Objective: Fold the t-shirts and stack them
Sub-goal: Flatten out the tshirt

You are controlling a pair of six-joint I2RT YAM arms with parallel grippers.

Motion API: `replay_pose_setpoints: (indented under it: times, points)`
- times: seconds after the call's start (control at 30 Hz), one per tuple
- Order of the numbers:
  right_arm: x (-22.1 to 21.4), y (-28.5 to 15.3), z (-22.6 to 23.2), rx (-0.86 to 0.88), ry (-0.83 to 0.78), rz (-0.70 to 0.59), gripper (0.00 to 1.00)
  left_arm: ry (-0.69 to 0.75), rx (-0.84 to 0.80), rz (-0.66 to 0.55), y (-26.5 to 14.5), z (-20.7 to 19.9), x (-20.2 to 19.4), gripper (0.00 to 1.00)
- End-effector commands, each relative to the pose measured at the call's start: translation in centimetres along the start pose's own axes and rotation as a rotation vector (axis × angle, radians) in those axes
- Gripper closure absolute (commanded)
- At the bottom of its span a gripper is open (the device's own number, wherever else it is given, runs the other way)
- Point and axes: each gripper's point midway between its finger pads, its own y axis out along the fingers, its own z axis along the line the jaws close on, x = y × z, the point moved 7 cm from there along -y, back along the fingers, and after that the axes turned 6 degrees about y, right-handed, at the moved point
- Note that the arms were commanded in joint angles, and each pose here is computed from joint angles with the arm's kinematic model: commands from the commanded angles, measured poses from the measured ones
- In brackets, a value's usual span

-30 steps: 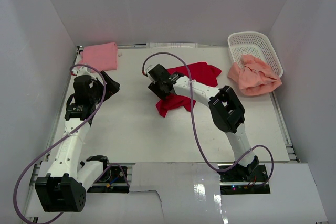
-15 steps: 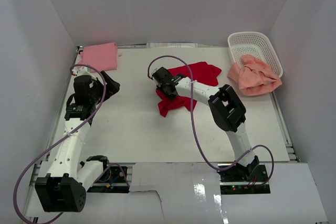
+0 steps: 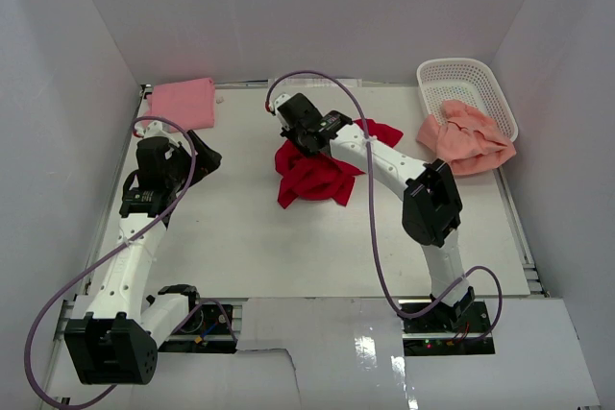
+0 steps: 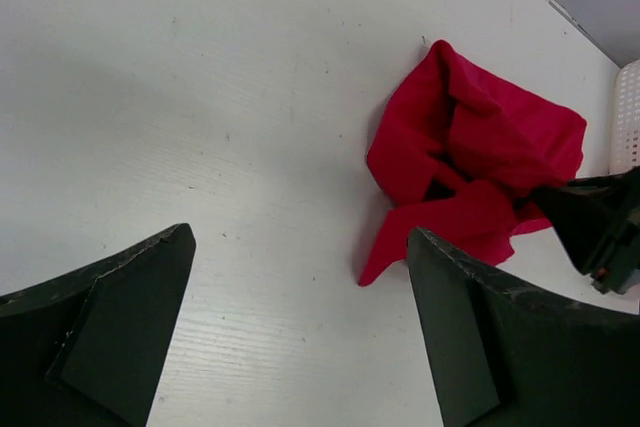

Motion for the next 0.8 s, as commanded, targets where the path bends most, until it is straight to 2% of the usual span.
replay_pose_setpoints:
  times: [0.0, 0.07, 0.17, 0.27, 0.4, 0.53, 0.57, 0.67, 0.77]
  points:
    - [2.1, -3.3, -1.5, -0.012, 0.023, -0.073, 0.79, 0.016, -0.045, -0.045, -0.6, -0.9, 1.4, 0.02]
    - [2.1, -3.0, -1.0, 0.017, 0.029, -0.074, 0.84, 0.018, -0.047, -0.046, -0.7, -0.8, 1.4, 0.02]
    - [2.0, -2.4, -0.5, 0.051, 0.04, -0.066, 0.79, 0.021, -0.048, -0.052, -0.8, -0.9, 1.4, 0.02]
    - [1.7, -1.6, 0.0, 0.068, 0.054, -0.054, 0.92, 0.021, -0.05, -0.05, -0.8, -0.9, 1.4, 0.02]
    - [3.2, -2.0, -1.0, 0.132, 0.136, -0.108, 0.92, 0.031, -0.087, -0.039, -0.6, -1.2, 1.3, 0.02]
    - [7.0, -6.5, -3.5, 0.165, 0.23, -0.235, 0.92, 0.082, -0.225, 0.006, -0.3, -2.3, 0.6, 0.02]
    - [8.7, -8.8, -4.6, 0.175, 0.256, -0.305, 0.92, 0.094, -0.285, 0.02, -0.5, -2.8, 0.3, 0.02]
    - [9.5, -13.3, -8.5, 0.162, 0.373, -0.384, 0.92, 0.113, -0.355, 0.001, -0.9, -3.3, 0.2, 0.02]
    - [8.1, -16.1, -14.3, 0.092, 0.52, -0.434, 0.92, 0.119, -0.384, -0.004, -1.1, -3.6, 0.3, 0.02]
